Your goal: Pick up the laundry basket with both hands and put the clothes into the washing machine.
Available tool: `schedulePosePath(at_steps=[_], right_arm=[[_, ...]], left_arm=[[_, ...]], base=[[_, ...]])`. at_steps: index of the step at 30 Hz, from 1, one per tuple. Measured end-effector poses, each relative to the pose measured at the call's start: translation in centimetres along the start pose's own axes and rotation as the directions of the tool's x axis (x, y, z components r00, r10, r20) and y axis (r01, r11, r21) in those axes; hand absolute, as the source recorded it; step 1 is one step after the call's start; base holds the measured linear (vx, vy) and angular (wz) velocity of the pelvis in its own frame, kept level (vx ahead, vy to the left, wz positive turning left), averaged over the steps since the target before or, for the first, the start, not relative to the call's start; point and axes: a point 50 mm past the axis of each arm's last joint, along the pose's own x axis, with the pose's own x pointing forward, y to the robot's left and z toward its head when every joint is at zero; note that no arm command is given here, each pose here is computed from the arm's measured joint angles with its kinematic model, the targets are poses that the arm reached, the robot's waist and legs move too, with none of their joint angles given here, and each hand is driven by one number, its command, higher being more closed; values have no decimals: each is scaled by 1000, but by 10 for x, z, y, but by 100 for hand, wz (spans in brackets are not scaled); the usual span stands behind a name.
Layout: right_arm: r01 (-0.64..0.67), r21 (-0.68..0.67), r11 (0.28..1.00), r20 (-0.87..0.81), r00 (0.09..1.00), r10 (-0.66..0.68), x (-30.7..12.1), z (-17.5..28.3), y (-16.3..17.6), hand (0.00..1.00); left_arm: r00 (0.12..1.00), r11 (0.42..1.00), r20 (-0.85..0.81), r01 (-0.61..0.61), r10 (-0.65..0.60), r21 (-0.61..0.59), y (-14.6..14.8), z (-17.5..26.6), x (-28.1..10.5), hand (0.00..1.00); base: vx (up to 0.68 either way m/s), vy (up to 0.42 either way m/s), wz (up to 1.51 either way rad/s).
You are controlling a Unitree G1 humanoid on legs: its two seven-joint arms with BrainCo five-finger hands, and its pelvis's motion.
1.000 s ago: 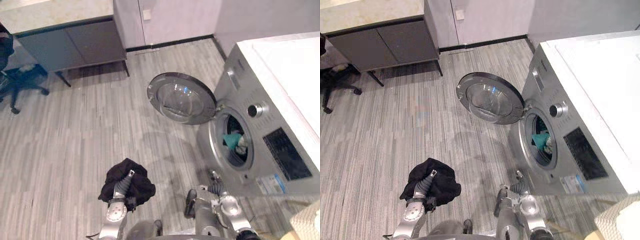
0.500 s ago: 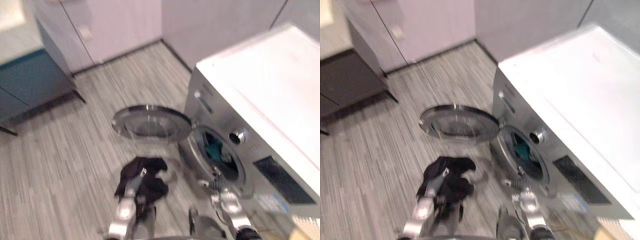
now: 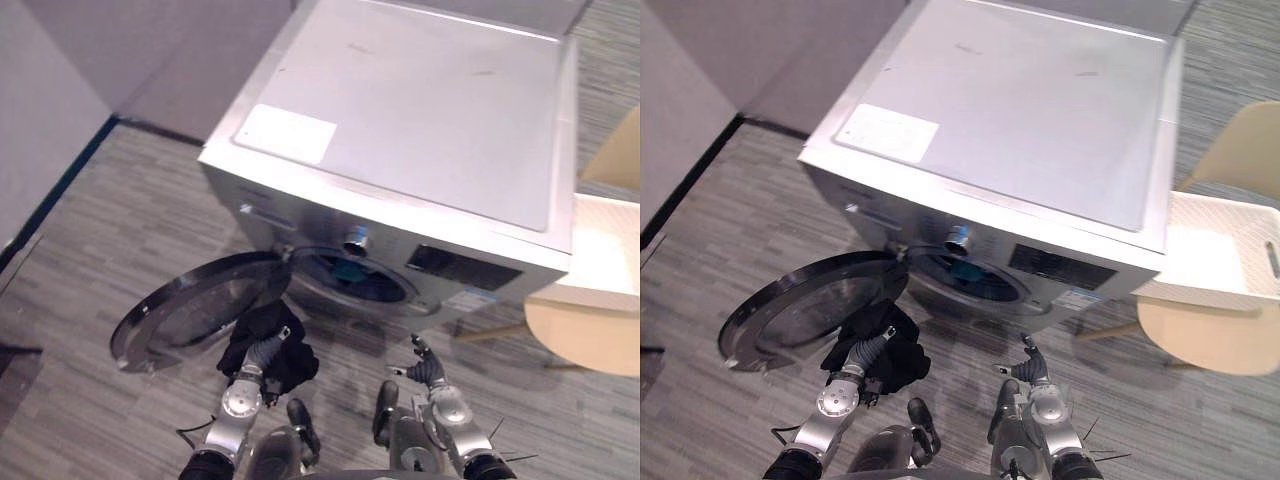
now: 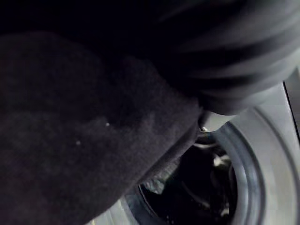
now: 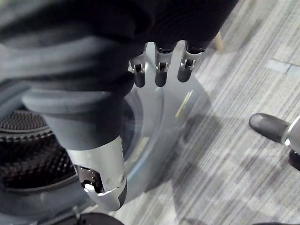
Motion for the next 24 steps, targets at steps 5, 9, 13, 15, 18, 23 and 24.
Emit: schedulePosePath(at_steps=[5, 9, 13, 15, 18, 23, 24], right_arm=[[36, -42, 998, -17, 999, -37, -1, -7, -22, 0], [59, -29, 998, -19, 998, -59, -1, -7, -27, 0], [68, -12, 998, 43, 997, -67, 7, 12, -24, 0], [75, 21, 997, 72, 994, -77, 9, 21, -21, 0], [84, 75, 994, 170, 981, -96, 9, 47, -18, 0], [93, 167, 982, 349, 926, -147, 13, 103, -21, 0], [90, 172, 981, 362, 920, -148, 13, 107, -21, 0]], left_arm=[[999, 999, -16, 35, -35, 0, -12, -4, -3, 100], [999, 999, -36, 34, -34, 4, -12, -7, -1, 100], [1000, 999, -5, 17, -17, 27, -7, 7, 15, 100], [998, 1000, 68, -10, 8, 27, -5, 29, 25, 100], [982, 998, 175, -68, 65, 11, 4, 57, 31, 100], [927, 992, 353, -127, 124, -15, 13, 115, 46, 100], [922, 992, 365, -129, 126, -16, 13, 119, 46, 100]], base=[[73, -86, -77], [87, 113, -77], [27, 246, -63], [-65, 181, -15], [-108, 107, -29], [-191, 24, -13], [-146, -21, -16]])
